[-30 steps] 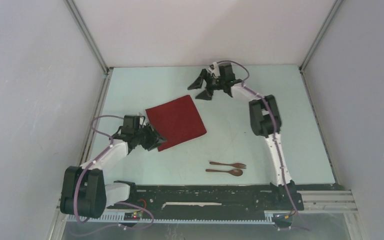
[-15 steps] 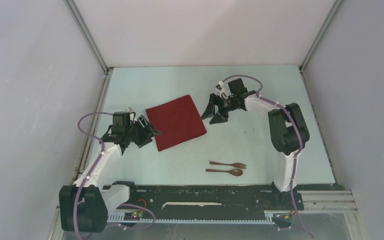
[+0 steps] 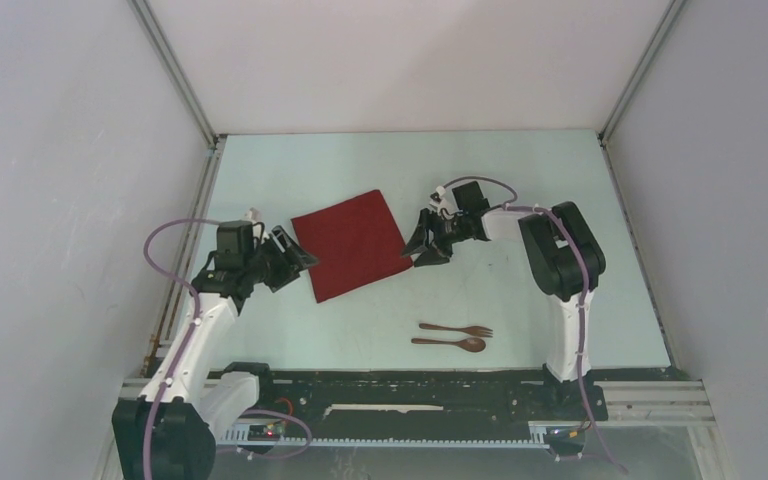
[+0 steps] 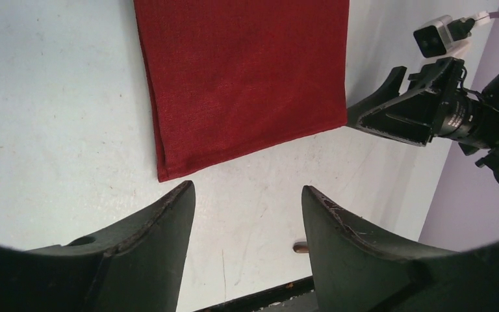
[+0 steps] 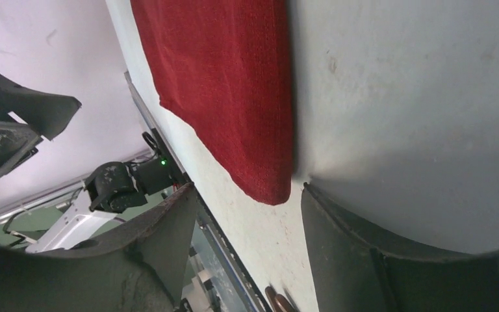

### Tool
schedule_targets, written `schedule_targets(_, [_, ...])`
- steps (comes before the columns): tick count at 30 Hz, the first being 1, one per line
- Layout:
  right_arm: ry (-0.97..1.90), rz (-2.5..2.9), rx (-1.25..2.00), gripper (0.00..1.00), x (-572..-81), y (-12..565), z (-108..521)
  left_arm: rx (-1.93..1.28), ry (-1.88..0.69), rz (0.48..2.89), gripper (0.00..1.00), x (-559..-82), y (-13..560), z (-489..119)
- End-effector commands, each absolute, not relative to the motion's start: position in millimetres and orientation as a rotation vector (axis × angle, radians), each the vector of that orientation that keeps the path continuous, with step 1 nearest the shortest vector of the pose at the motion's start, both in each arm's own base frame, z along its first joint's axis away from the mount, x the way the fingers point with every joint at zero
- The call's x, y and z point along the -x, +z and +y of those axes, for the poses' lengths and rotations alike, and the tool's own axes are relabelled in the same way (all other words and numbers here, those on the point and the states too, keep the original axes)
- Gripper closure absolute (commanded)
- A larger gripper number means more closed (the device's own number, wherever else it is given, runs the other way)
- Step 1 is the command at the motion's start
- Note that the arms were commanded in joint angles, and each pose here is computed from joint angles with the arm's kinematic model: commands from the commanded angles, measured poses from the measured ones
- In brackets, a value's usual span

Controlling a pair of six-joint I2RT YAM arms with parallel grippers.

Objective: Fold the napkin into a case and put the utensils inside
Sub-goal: Rotate the square-folded napkin at the center of the board.

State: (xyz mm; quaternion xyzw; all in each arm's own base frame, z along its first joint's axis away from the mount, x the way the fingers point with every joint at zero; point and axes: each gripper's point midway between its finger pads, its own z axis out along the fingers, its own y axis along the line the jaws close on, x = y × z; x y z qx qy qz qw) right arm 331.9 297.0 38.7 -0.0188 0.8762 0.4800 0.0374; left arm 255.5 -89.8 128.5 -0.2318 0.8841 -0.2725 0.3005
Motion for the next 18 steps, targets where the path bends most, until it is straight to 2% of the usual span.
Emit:
schedule_targets(1, [1.515, 2.653, 0.051, 0.34, -338.0, 29.8, 304.4, 0.566, -0.708, 2.31, 0.34, -258.5, 144.1, -86.6])
schedule_targets(6, [1.532, 2.672, 0.037, 0.46, -334.4, 25.4, 304.5, 0.578, -0.717, 2.327, 0.34, -256.3, 134.9, -88.0])
schedule_targets(12, [1.548, 2.629, 0.06, 0.55, -334.5, 31.5, 302.4, 0.572, -0.721, 2.322, 0.34, -259.6, 137.4, -88.5])
schedule_targets(18, [1.568, 2.611, 0.051, 0.76, -334.5, 35.1, 302.8, 0.568, -0.732, 2.326, 0.34, -263.0, 138.7, -90.2])
